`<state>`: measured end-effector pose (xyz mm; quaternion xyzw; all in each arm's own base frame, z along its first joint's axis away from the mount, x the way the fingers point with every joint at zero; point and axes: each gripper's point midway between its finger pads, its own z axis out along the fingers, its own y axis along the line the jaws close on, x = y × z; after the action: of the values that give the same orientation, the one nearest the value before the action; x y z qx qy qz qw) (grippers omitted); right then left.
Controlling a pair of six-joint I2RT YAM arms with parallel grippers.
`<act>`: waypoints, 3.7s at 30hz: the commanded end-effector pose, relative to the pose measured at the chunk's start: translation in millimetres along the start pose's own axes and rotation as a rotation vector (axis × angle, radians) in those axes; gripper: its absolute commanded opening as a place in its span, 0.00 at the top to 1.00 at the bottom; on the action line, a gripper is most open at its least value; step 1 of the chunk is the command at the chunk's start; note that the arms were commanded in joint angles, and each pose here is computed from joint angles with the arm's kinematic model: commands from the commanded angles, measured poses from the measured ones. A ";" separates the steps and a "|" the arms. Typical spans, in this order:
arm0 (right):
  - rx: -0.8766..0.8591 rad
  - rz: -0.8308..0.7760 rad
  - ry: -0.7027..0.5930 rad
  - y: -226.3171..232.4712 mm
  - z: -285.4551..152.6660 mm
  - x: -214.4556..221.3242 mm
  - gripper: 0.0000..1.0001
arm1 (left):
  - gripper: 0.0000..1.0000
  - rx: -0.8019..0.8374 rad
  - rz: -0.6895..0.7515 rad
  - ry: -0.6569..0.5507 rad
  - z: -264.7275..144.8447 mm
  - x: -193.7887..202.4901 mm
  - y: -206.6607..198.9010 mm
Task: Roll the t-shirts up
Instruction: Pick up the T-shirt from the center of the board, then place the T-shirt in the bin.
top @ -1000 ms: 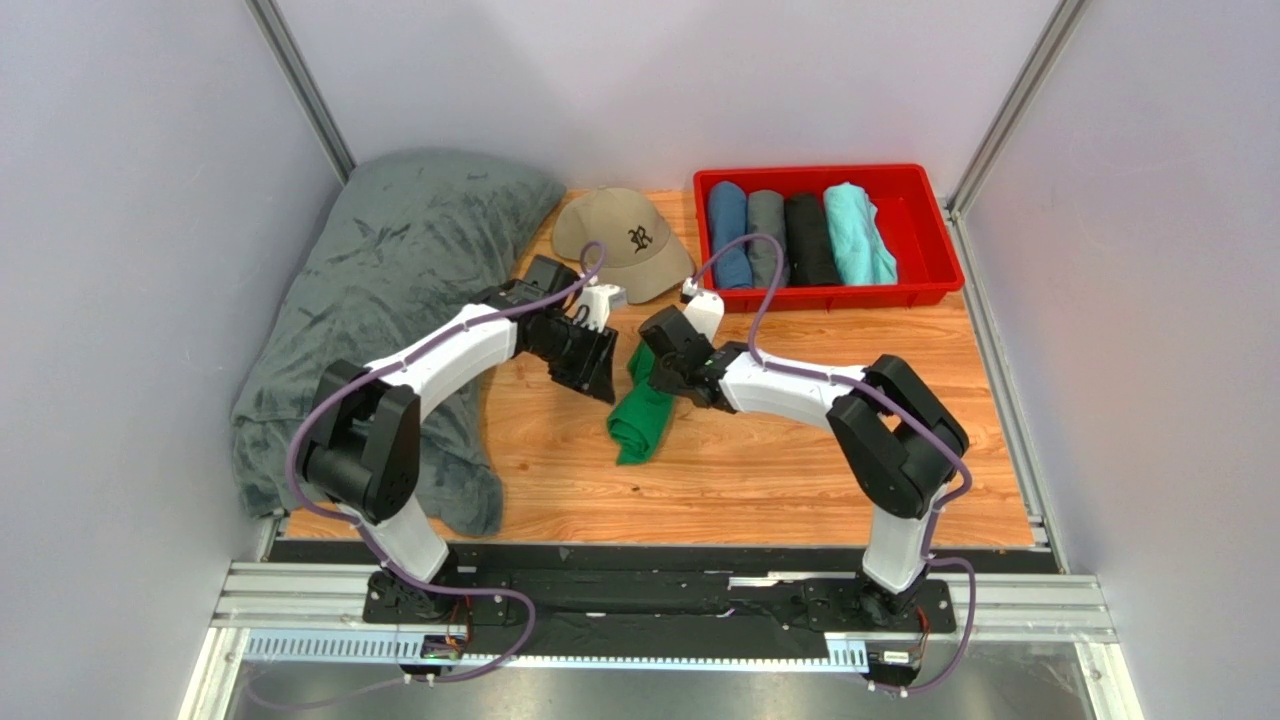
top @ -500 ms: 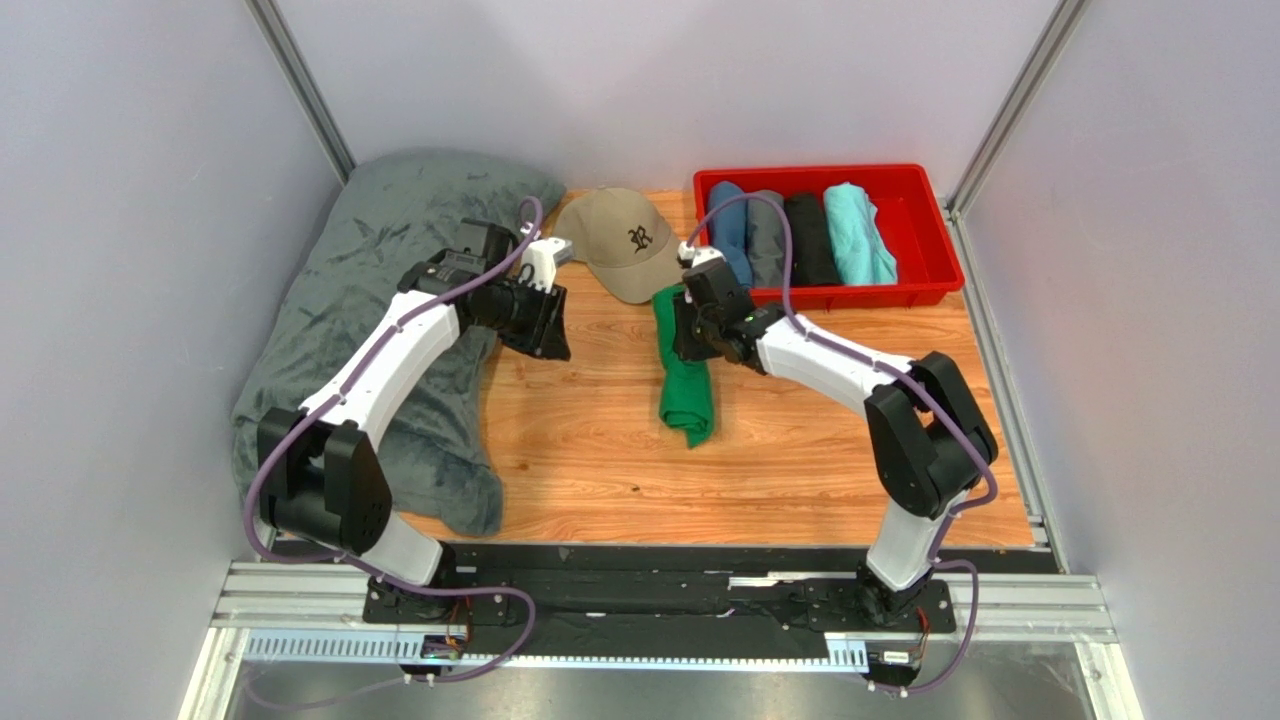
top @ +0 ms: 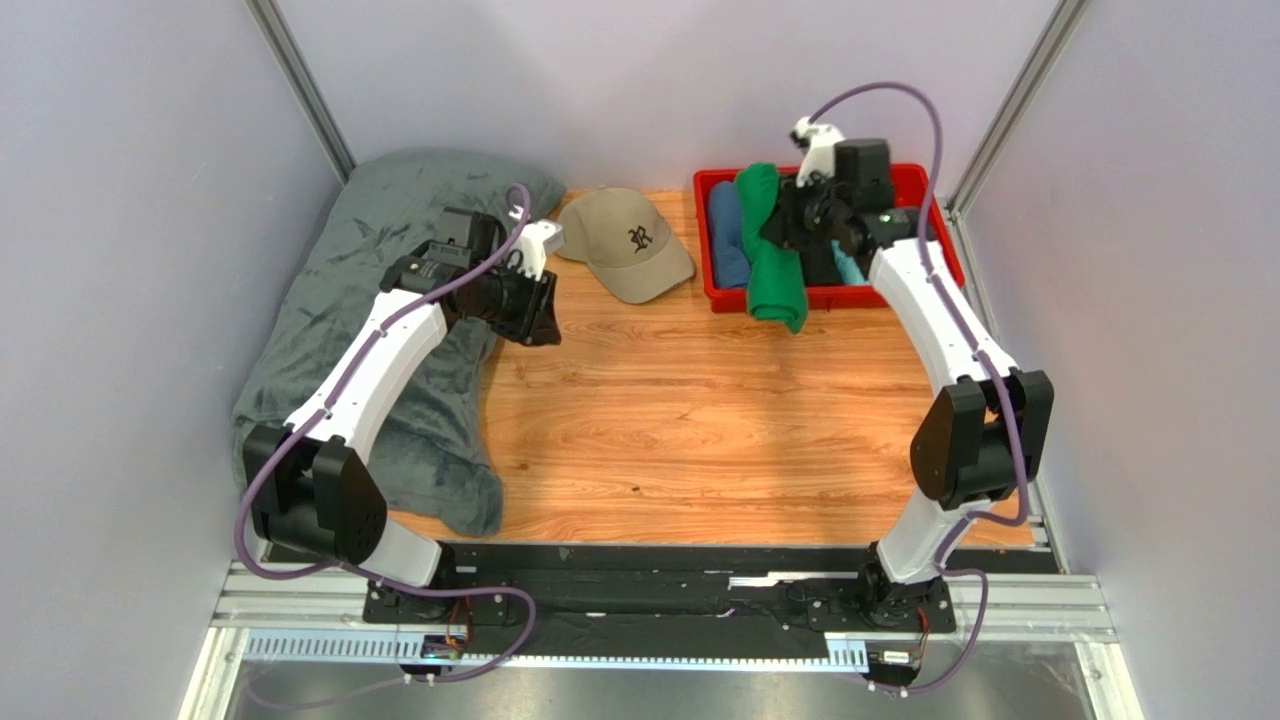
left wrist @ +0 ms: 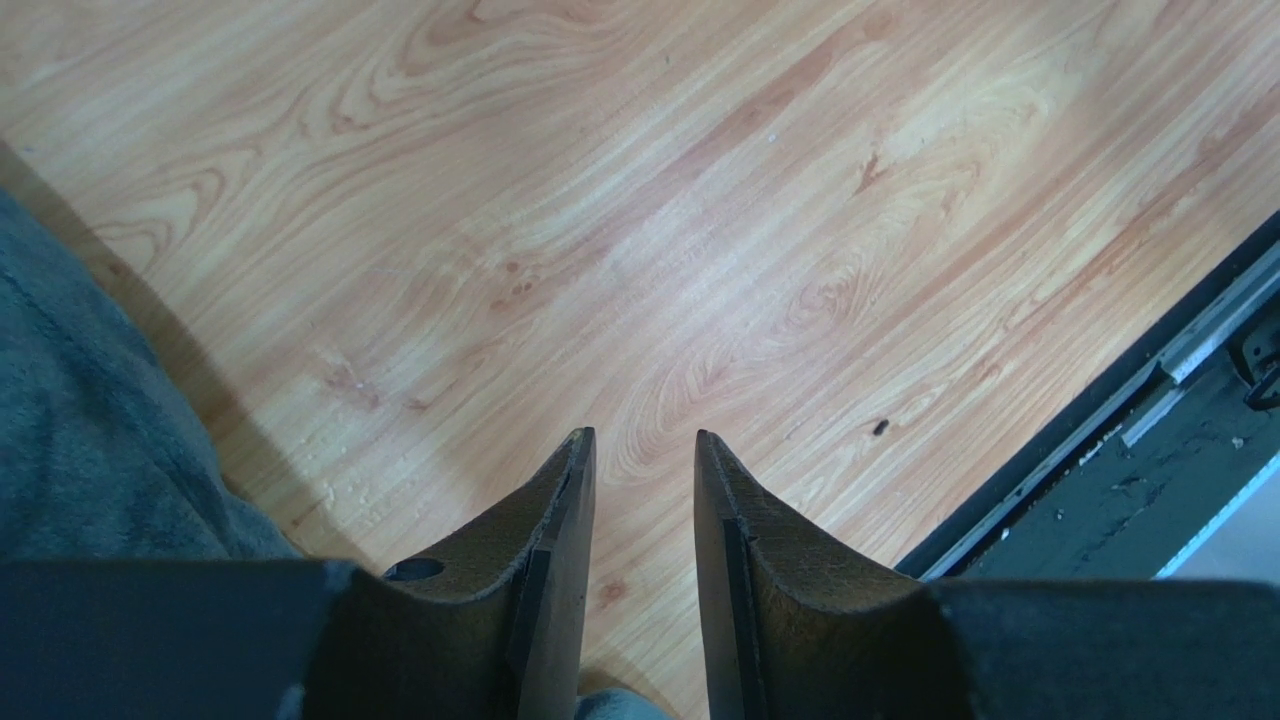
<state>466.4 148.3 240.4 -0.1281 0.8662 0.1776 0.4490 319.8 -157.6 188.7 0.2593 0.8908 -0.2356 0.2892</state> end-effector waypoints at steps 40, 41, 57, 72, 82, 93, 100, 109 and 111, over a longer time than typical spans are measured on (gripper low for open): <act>0.018 0.138 -0.237 -268.4 14.3 -74.0 1.00 | 0.66 0.005 -0.042 -0.026 35.7 -37.0 23.9; 0.017 0.162 -0.240 -270.6 19.5 -72.9 1.00 | 0.66 0.005 -0.044 -0.024 36.4 -36.4 24.8; 0.089 0.144 -0.166 -310.2 45.2 -32.3 1.00 | 0.66 0.034 -0.058 -0.004 43.4 -31.9 23.1; 0.207 0.086 -0.060 -336.8 28.9 -7.5 1.00 | 0.67 0.041 -0.073 0.022 53.0 -24.6 25.5; 0.264 0.052 -0.028 -346.1 23.5 -2.5 1.00 | 0.67 0.047 -0.085 0.039 58.7 -20.2 27.1; 0.334 0.000 0.042 -354.2 46.3 18.1 1.00 | 0.67 0.053 -0.086 0.040 58.9 -19.8 26.1; 0.361 -0.060 0.088 -351.3 69.4 29.0 1.00 | 0.67 0.059 -0.090 0.040 59.9 -19.7 25.3; 0.355 -0.059 0.084 -354.5 79.4 35.4 1.00 | 0.67 0.067 -0.090 0.038 57.8 -19.3 22.9; 0.371 -0.057 0.078 -358.2 80.9 36.6 1.00 | 0.67 0.068 -0.091 0.035 57.2 -20.2 22.3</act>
<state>627.9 -130.0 87.5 -0.0732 0.9098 0.0265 0.4078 365.5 -176.9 143.5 0.2348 0.9050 -0.2621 0.2390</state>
